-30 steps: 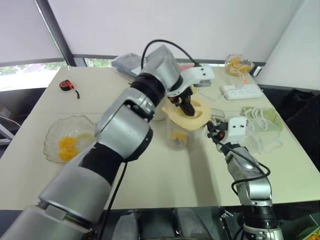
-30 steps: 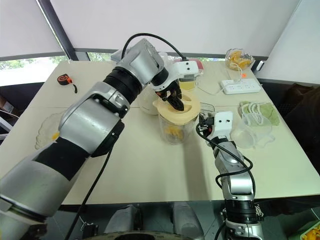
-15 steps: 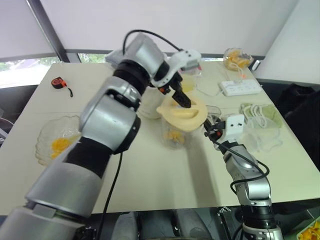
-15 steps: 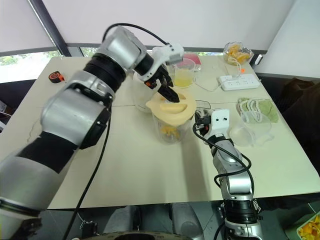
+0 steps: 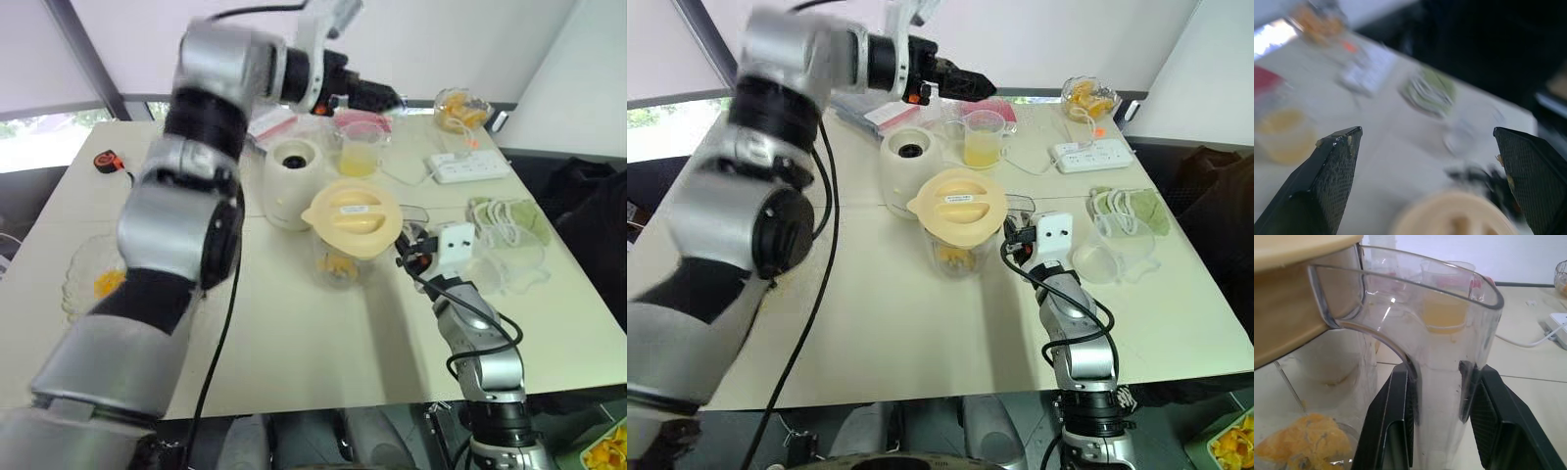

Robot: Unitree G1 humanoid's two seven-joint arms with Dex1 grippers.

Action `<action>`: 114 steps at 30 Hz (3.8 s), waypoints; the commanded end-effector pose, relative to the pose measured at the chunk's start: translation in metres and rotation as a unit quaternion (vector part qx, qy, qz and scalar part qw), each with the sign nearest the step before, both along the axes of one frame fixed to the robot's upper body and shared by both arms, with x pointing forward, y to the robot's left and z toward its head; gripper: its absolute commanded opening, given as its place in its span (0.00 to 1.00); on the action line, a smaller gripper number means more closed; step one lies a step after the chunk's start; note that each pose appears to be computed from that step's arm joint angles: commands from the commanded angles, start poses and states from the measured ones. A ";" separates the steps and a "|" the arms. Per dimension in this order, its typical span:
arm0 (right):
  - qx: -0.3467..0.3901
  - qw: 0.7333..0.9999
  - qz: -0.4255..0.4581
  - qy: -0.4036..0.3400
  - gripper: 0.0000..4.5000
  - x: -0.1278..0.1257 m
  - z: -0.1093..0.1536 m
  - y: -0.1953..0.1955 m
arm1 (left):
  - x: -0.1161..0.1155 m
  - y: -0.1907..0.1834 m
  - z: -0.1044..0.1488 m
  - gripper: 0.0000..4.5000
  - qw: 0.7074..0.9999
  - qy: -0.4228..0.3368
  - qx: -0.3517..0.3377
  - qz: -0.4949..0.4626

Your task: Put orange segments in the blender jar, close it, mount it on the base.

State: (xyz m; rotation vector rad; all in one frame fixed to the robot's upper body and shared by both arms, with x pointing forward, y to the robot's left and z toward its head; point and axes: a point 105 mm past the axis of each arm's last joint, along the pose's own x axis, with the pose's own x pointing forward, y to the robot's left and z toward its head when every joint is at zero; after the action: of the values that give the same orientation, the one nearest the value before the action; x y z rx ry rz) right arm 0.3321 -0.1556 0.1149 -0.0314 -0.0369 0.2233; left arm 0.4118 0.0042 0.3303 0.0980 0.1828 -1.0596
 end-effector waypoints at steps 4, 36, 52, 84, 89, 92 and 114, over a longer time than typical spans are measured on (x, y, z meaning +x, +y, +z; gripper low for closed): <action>-0.007 0.998 0.023 0.056 0.22 -0.004 -0.031 0.014 | 0.001 0.032 -0.015 0.99 0.973 -0.167 -0.095 0.128; -0.017 1.000 0.003 -0.016 0.22 0.011 0.033 -0.009 | -0.059 0.127 -0.193 0.99 0.879 -0.179 -0.058 0.438; 0.013 0.987 -0.057 -0.153 0.22 0.034 0.184 -0.038 | -0.068 0.100 -0.218 0.99 0.914 -0.194 -0.015 0.357; 0.030 0.992 -0.015 -0.120 0.22 0.134 0.249 0.057 | -0.074 0.110 -0.233 0.99 0.905 -0.197 0.009 0.377; 0.028 0.993 -0.012 -0.111 0.22 0.135 0.246 0.068 | -0.074 0.111 -0.233 0.99 0.904 -0.197 0.010 0.380; 0.026 0.994 -0.008 -0.105 0.22 0.135 0.243 0.073 | -0.074 0.112 -0.232 0.99 0.903 -0.197 0.011 0.380; -0.004 0.995 -0.032 -0.090 0.22 0.119 0.235 0.065 | -0.071 0.108 -0.236 0.99 0.904 -0.188 0.004 0.385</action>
State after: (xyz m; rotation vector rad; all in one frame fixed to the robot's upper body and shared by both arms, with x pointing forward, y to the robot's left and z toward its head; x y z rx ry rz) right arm 0.4592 -0.0858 0.3241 -0.0613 -0.1282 0.1716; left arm 0.3400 0.1130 0.0838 0.2167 -0.0832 -0.2381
